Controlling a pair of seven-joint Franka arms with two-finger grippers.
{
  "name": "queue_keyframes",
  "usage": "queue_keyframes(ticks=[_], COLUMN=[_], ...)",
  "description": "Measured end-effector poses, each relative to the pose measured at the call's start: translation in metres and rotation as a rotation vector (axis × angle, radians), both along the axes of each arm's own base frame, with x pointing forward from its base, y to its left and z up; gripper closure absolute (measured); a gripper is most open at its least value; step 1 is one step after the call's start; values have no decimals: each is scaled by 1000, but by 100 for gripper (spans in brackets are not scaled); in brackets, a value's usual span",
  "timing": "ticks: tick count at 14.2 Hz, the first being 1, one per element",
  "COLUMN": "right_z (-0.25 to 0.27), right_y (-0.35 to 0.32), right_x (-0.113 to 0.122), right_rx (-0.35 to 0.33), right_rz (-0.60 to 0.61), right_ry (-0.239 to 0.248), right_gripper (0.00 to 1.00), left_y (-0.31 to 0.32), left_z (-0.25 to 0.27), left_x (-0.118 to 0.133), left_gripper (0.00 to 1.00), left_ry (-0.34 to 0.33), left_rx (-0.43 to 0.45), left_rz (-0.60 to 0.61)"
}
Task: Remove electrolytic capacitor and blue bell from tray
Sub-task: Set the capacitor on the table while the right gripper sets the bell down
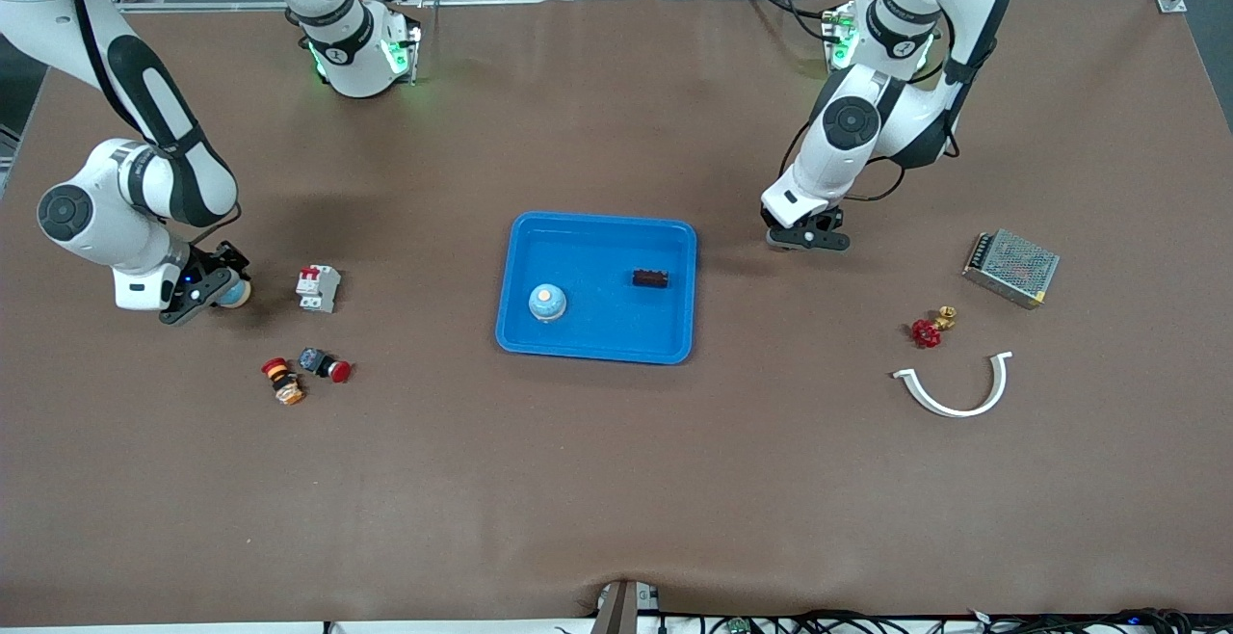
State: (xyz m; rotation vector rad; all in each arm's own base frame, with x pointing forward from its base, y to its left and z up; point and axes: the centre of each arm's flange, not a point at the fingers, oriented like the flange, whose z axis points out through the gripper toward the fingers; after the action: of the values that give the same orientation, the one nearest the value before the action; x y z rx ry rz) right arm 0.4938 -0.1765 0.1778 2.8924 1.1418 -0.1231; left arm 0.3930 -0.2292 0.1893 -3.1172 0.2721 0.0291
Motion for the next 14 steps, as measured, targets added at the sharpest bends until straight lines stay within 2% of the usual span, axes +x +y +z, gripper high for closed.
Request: queue_keyframes(ticks=[2, 6, 9, 12, 14], right_z=[0, 2, 15, 57, 92], right_y=[-1, -2, -3, 3, 19], right_x=[0, 2, 11, 39, 60], right_rx=[0, 2, 33, 76, 67], right_rz=[-1, -7, -46, -98, -145], right_ry=[-1, 8, 80, 156, 180], right_gripper=[0, 0, 0, 0, 0], left_y=[0, 1, 0, 0, 0], left_z=[-4, -6, -8, -12, -13], left_x=[0, -1, 0, 0, 0], left_gripper=[66, 66, 66, 66, 66], left_ry=[0, 2, -6, -8, -9], left_rx=[-1, 0, -5, -7, -8], left_rz=[1, 4, 15, 22, 22])
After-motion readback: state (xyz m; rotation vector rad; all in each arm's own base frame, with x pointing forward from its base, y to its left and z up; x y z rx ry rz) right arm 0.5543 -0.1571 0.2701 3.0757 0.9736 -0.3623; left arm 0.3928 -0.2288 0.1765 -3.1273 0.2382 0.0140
